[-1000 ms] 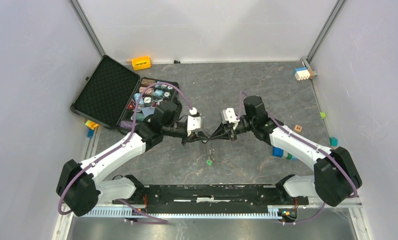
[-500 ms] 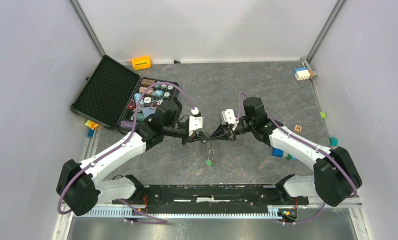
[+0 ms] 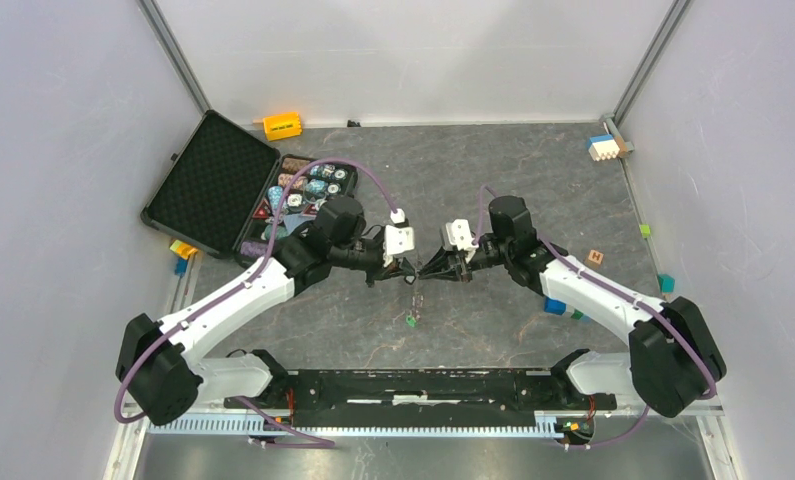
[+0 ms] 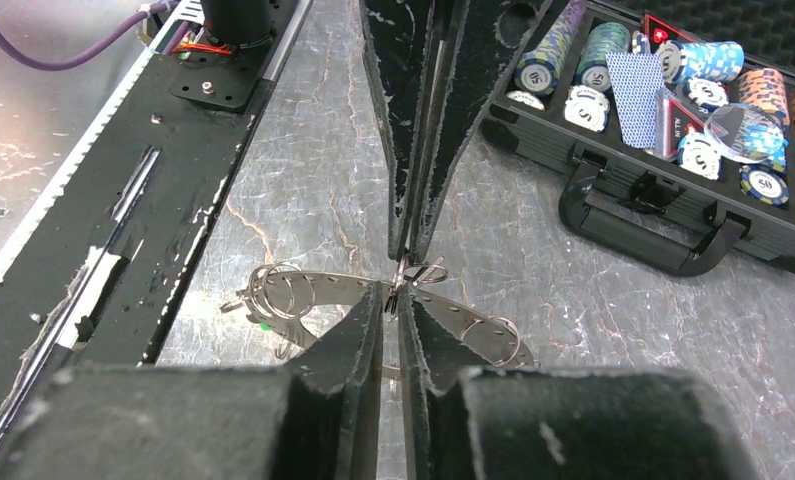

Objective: Put the keys on the keyring

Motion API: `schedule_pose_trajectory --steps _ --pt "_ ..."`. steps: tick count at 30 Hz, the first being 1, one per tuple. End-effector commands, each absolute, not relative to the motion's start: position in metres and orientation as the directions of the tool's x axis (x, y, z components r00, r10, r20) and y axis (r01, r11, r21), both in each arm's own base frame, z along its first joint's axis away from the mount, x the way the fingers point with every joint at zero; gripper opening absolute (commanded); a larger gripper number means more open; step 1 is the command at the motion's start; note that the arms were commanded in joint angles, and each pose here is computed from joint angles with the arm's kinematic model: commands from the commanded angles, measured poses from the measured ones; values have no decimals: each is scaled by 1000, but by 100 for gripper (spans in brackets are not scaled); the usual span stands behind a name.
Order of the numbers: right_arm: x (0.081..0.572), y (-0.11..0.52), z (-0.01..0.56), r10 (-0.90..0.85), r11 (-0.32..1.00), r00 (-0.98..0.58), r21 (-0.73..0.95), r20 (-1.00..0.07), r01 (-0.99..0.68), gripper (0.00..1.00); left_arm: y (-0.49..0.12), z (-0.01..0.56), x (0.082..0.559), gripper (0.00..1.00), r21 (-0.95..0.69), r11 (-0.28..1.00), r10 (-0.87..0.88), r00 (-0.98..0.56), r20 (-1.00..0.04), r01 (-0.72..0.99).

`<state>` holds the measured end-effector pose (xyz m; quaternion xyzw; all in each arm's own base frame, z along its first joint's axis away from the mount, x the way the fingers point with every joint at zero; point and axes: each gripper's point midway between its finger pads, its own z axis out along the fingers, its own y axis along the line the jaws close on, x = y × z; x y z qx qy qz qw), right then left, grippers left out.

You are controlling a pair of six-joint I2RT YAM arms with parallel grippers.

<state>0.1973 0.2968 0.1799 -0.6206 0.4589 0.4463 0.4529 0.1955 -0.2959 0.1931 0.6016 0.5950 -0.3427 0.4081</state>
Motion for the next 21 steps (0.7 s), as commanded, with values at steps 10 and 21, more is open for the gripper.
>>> schedule_pose_trajectory --steps 10,21 --pt "198 297 207 -137 -159 225 -203 -965 -966 27 -301 210 201 2 186 32 452 152 -879 982" --pt "200 302 205 -122 -146 157 -139 -980 -980 26 -305 211 200 2 191 41 448 153 -881 981"
